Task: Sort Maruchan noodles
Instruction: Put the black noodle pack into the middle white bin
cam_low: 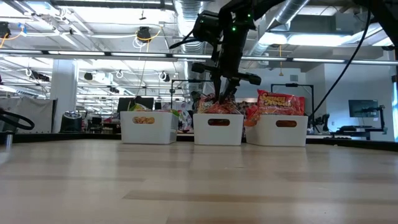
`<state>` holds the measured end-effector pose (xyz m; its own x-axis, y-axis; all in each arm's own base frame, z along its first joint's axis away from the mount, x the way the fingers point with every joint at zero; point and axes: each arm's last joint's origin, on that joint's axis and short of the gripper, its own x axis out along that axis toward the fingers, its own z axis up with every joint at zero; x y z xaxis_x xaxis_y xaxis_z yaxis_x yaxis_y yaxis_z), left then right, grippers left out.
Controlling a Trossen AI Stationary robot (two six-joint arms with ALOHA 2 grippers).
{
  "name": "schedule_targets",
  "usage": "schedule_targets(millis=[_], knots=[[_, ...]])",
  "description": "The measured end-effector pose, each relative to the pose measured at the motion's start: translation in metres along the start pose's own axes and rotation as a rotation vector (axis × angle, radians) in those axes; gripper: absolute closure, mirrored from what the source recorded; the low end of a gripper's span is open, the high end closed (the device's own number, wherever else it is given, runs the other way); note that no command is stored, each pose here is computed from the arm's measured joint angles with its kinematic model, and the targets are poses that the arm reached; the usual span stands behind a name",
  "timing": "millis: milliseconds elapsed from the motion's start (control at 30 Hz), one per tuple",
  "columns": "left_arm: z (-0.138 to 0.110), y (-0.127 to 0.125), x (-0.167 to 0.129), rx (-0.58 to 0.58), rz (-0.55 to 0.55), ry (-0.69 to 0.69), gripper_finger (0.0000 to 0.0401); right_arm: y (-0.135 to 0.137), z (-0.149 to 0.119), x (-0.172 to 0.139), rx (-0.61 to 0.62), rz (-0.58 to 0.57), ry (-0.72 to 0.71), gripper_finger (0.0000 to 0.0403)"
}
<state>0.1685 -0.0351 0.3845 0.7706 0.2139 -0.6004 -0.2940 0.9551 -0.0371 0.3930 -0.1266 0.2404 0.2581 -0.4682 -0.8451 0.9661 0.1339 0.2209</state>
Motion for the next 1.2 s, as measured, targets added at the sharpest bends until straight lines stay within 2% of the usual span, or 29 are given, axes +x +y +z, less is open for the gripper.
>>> schedule_targets(millis=[233, 500, 800, 1067, 1200], knots=[[0.000, 0.000, 0.000, 0.001, 0.001, 0.002, 0.0301, 0.000, -0.001, 0.000, -0.044, 0.002, 0.005, 0.0330], [0.000, 0.000, 0.000, 0.001, 0.001, 0.002, 0.0301, -0.004, 0.008, 0.003, -0.072, 0.050, 0.105, 0.0330], [0.000, 0.000, 0.000, 0.001, 0.001, 0.002, 0.0301, -0.005, 0.010, 0.003, -0.077, 0.053, 0.103, 0.0297], [0.000, 0.000, 0.000, 0.001, 0.002, 0.002, 0.0301, -0.002, 0.009, 0.003, -0.077, 0.071, 0.088, 0.0294], [0.000, 0.000, 0.000, 0.001, 0.002, 0.002, 0.0301, -0.003, 0.012, 0.004, -0.142, 0.064, 0.071, 0.0294]])
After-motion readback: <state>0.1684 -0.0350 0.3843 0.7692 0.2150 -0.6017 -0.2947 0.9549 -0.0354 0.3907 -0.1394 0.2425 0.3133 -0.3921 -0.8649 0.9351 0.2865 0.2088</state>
